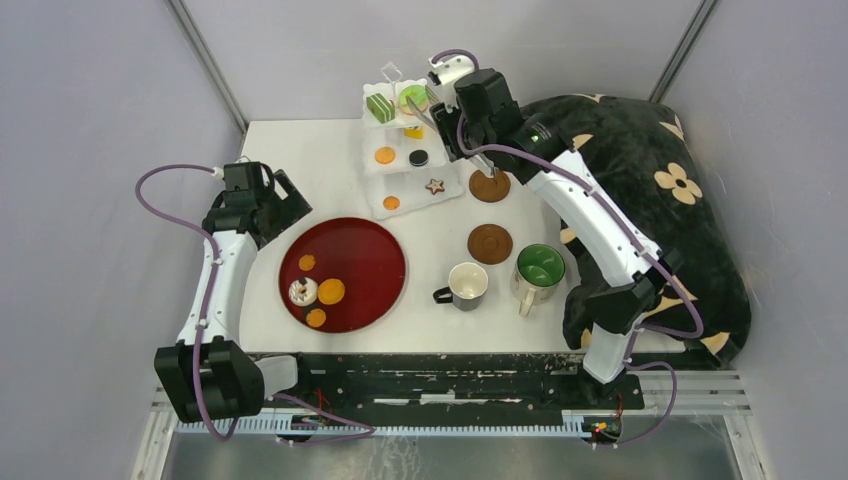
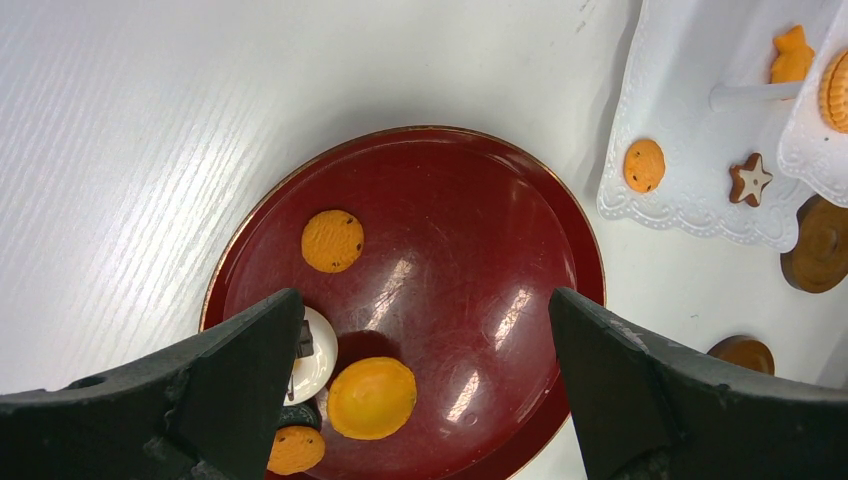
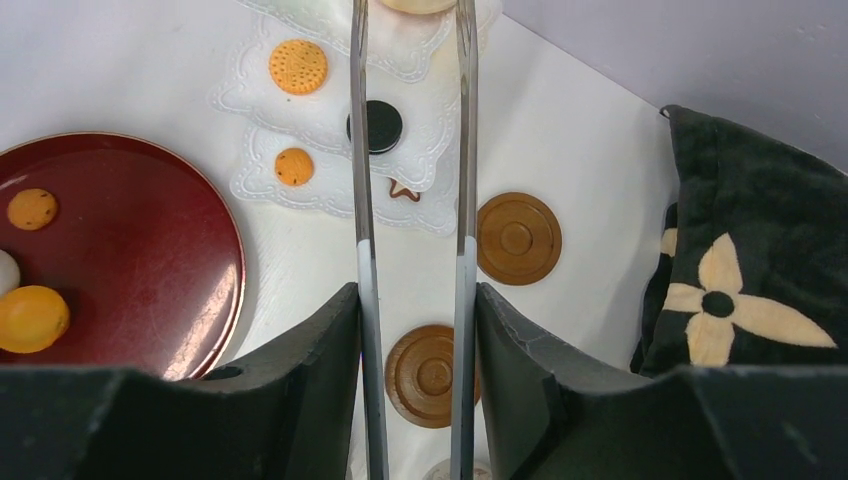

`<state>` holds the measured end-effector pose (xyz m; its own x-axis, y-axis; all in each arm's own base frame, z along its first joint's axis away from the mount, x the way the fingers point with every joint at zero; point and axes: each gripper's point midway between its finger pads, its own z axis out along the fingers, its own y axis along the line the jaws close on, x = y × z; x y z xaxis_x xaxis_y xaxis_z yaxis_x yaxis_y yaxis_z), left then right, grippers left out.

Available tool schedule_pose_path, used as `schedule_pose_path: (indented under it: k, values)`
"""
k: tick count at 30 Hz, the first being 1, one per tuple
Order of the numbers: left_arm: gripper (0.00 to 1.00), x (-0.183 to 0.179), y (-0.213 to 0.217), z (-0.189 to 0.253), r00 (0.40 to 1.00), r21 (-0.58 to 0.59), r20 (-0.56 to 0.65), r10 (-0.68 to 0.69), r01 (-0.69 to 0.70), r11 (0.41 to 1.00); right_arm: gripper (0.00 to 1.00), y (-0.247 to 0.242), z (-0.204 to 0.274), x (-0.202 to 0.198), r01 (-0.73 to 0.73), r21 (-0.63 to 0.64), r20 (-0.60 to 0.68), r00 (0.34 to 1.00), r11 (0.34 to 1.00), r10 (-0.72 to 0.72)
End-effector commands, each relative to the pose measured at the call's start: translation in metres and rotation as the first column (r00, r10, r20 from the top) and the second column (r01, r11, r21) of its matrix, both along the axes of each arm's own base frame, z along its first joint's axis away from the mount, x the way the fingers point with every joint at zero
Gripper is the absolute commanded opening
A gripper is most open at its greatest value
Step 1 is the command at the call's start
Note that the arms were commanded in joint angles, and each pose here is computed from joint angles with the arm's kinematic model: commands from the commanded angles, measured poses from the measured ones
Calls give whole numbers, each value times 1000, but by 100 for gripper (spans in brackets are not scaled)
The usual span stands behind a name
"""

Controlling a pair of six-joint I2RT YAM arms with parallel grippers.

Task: Serve the afternoon tea

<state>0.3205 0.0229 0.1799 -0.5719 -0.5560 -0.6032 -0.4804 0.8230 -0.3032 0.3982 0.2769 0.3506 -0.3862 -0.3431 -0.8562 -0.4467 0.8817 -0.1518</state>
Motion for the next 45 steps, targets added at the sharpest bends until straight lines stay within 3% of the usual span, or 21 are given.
schedule_pose_path:
  k: [1,10,17,26,31,40,43,45]
  values:
    - [100,11,0,19,997,14,68,-30,30,999,48,-13,57,-18,-15,118,104,995,993,2]
    - [100,13,0,26,996,15,81,-34,33,999,42,-28,54,-55,-78,134,79,995,988,68]
    - [100,15,-3,26,996,2,81,-46,46,999,41,-29,39,-94,-218,138,43,976,966,214]
    - [100,3,1,16,998,23,54,-29,27,999,41,-1,7,-144,-390,169,-30,916,905,400]
    - [100,12,-10,20,996,-10,76,-56,56,998,40,8,-12,-150,-386,184,-71,912,904,404]
    - [98,80,-59,125,932,97,275,-237,219,971,40,-15,-29,-138,-236,133,-106,962,963,251]
    - [98,105,-74,172,867,123,409,-285,257,959,40,-17,-33,-139,-215,136,-123,965,967,232]
    - [98,119,-87,203,790,125,520,-324,304,944,40,-16,-35,-139,-205,142,-137,965,968,225]
